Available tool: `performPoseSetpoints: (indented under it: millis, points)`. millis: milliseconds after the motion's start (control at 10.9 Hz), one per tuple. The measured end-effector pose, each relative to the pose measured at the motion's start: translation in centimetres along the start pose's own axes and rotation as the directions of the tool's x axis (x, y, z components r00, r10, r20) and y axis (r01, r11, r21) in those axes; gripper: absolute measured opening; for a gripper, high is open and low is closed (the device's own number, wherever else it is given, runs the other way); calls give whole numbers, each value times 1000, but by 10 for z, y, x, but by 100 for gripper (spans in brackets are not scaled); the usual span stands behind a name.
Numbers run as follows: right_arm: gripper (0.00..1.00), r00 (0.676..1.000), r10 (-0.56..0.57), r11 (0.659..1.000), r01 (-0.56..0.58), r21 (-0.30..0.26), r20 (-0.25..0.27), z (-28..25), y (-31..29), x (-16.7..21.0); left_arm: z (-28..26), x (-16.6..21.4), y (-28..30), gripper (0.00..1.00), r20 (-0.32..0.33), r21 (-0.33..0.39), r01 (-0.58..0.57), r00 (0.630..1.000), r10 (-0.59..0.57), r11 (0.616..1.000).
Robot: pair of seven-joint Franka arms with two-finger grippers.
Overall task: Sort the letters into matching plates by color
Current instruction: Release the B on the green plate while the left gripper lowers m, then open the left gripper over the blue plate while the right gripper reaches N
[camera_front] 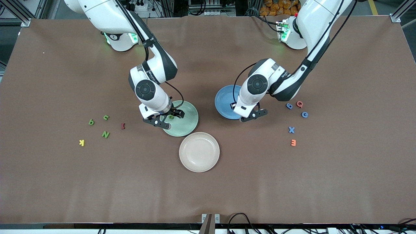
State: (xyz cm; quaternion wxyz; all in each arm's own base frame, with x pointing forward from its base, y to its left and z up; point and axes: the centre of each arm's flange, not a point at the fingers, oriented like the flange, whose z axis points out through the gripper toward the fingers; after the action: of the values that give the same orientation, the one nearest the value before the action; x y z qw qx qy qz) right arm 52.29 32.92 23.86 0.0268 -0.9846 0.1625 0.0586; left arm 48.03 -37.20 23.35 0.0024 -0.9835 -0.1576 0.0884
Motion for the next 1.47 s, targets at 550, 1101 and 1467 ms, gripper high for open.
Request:
performPoseSetpoints:
  millis: [550,1101,1467]
  points:
    - [100,998,-54,996,55,-75,6,-20,87,80,16,-15,16,40,6,-19,42,999,-42,999]
    - [100,996,-92,992,91,-88,-1,-32,176,141,14,-15,30,93,7,-38,95,995,-95,995]
    - [100,999,27,997,-29,-68,-25,-42,247,177,-6,2,29,100,-33,-65,99,994,-101,993]
